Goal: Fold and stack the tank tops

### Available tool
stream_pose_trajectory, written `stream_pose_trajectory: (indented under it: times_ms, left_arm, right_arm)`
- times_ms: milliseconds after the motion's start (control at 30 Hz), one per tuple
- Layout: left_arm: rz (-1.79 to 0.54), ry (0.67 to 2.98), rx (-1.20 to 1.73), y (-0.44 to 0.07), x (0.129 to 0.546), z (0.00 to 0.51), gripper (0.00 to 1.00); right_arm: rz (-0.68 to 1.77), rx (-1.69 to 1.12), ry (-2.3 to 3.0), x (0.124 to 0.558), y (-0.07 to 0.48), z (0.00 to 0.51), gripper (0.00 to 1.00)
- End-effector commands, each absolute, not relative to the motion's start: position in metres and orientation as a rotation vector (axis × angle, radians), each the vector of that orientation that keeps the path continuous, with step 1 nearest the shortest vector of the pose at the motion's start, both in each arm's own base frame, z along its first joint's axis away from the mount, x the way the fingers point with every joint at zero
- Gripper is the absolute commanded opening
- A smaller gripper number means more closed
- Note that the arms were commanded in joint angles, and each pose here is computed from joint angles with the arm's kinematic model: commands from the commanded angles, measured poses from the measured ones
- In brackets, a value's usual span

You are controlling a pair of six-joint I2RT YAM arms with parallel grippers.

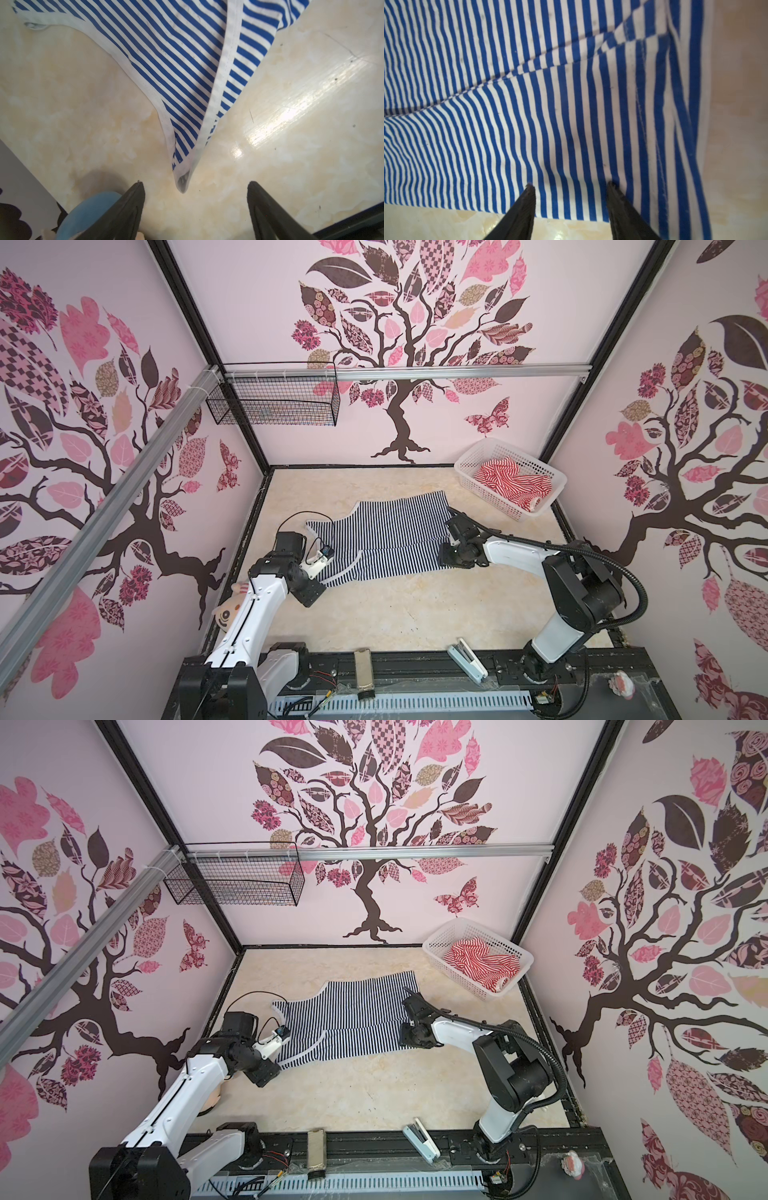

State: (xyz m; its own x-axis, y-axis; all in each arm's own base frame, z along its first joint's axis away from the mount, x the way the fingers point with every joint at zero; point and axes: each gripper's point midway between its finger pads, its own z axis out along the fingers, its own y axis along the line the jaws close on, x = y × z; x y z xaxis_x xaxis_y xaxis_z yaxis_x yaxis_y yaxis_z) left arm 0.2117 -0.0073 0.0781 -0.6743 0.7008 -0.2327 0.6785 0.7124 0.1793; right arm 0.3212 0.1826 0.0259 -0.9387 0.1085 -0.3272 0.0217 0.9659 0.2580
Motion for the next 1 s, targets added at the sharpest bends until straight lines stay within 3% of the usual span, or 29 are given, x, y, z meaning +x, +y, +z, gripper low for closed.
stream_pose_trajectory:
  times_ms: [0, 167, 500, 667, 967]
  left_arm:
    - [0.106, 2.63, 1.136, -0.007, 0.21, 0.071, 0.82]
    - [0.066, 2.653, 1.152, -0.01, 0.213, 0.064, 0.82]
    - [-0.321, 2.613, 1.169, -0.053, 0.203, 0.086, 0.83]
    - [-0.336, 2.558, 1.15, -0.062, 0.203, 0.093, 0.83]
    - [-0.272, 2.625, 1.327, -0.068, 0.185, 0.055, 0.81]
  right_arm:
    - [0.224, 0.169, 2.83, 0.317, 0.149, 0.006, 0.59]
    - [0.226, 0.232, 2.82, 0.321, 0.125, 0.006, 0.59]
    - [0.29, 0.205, 2.812, 0.325, 0.134, 0.014, 0.59]
    - [0.298, 0.205, 2.818, 0.325, 0.135, 0.011, 0.59]
    - [0.291, 0.197, 2.82, 0.325, 0.135, 0.013, 0.58]
